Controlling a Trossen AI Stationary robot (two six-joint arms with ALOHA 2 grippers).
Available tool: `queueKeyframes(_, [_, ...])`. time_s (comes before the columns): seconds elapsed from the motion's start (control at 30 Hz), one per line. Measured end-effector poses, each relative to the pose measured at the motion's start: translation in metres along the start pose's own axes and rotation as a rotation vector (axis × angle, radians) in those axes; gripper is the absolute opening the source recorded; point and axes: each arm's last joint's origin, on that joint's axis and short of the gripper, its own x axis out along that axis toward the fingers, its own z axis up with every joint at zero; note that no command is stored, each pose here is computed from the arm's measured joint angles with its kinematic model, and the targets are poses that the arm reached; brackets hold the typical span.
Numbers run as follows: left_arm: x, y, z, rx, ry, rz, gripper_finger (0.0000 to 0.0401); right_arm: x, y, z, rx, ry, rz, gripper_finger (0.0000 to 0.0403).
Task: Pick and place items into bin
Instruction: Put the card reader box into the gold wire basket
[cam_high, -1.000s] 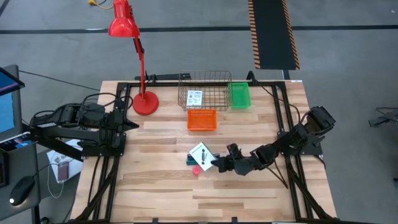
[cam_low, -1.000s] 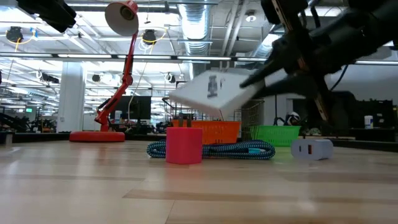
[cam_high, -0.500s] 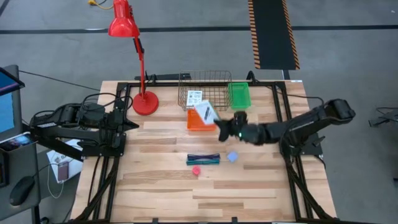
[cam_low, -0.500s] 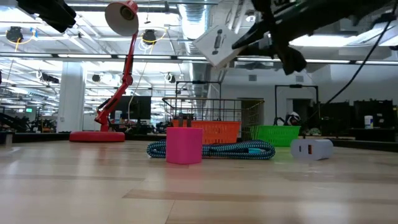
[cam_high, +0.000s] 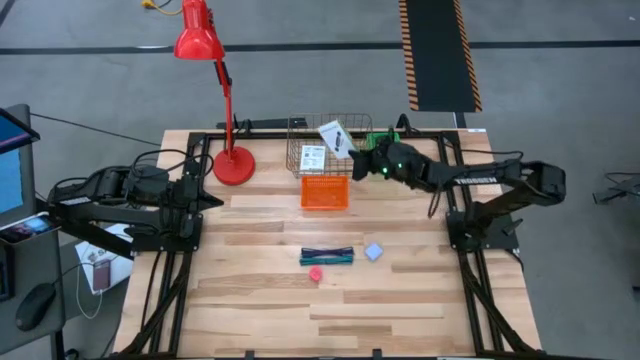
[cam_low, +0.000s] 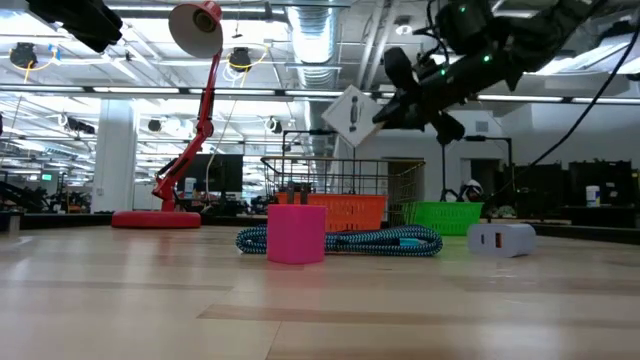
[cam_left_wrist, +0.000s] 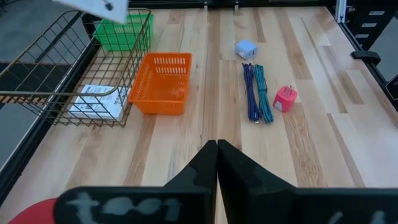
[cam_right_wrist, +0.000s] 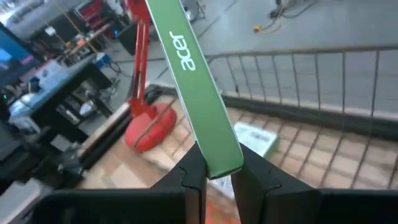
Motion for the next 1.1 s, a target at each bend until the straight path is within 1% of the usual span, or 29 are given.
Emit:
queueKeyframes(0.2, [0.0, 0.0, 0.0, -0.002, 0.0, 0.0, 0.0, 0.013, -0.021, 0.008, 0.018, -0.004, -0.011, 0.0042])
queueKeyframes(0.43, [0.0, 0.0, 0.0, 0.0, 0.0, 0.0, 0.0, 0.025, -0.043, 0.004, 0.01, 0.026, -0.084, 0.0042])
queueKeyframes(0.6, [0.0, 0.0, 0.0, 0.006, 0.0, 0.0, 0.0, 0.033, -0.055, 0.002, 0.016, 0.026, -0.116, 0.0043])
queueKeyframes(0.73, [0.0, 0.0, 0.0, -0.002, 0.0, 0.0, 0.0, 0.037, -0.06, 0.002, 0.024, 0.014, -0.127, 0.0052])
queueKeyframes(0.93, [0.0, 0.0, 0.0, 0.005, 0.0, 0.0, 0.0, 0.038, -0.059, 0.007, 0.028, -0.031, -0.11, 0.0074])
queueKeyframes(1.1, [0.0, 0.0, 0.0, 0.005, 0.0, 0.0, 0.0, 0.037, -0.058, 0.009, 0.029, -0.049, -0.102, 0.008])
